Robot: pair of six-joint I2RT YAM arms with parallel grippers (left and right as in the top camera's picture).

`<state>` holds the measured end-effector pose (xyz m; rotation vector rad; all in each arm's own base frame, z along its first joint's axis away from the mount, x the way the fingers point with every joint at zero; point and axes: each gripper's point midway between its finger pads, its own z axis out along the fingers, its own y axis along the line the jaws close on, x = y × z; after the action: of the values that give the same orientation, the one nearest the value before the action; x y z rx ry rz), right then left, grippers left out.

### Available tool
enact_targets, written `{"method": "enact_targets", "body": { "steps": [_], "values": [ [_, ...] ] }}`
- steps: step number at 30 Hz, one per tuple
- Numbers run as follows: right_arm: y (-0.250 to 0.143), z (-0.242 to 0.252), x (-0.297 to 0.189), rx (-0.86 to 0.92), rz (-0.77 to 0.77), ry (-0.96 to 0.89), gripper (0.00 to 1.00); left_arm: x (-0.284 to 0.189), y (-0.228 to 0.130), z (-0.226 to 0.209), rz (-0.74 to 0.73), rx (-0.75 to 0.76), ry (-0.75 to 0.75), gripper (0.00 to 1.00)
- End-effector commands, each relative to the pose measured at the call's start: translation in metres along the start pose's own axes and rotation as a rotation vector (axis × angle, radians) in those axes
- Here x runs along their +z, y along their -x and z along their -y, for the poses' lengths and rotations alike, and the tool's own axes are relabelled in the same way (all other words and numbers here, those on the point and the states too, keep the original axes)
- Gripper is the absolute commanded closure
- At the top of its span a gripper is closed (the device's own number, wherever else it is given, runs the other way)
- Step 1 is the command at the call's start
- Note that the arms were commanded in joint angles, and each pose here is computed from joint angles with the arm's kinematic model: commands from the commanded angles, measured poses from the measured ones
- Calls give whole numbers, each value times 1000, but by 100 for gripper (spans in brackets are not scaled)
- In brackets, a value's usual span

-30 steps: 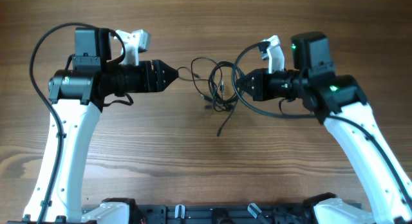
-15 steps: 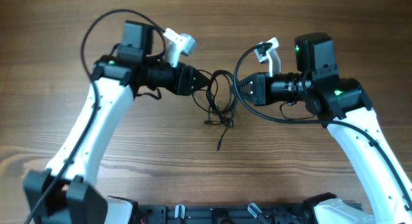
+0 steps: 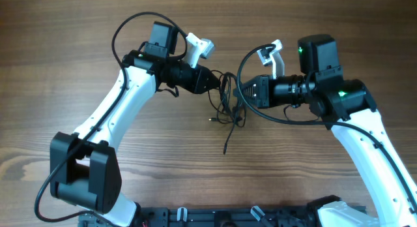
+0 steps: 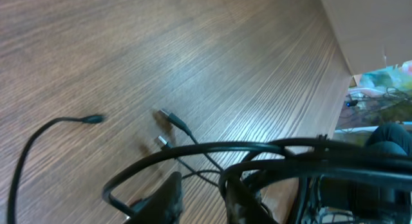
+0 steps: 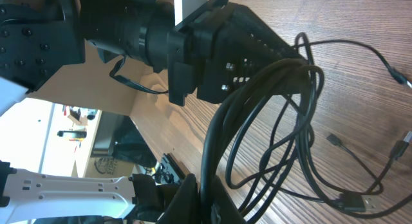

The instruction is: Untangle cables

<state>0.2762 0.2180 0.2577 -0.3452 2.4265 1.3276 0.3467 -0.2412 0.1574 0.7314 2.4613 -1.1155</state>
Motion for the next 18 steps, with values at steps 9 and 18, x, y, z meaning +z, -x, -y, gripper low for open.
{"method": "enact_targets", "body": {
  "steps": [9,18],
  "values": [
    [2,-6,-5,-28,11,-1,95,39,2,5,-31,-5,61,78],
    [-22,120,-49,259,84,-748,96,-52,6,-81,111,-322,666,96]
  ]
}}
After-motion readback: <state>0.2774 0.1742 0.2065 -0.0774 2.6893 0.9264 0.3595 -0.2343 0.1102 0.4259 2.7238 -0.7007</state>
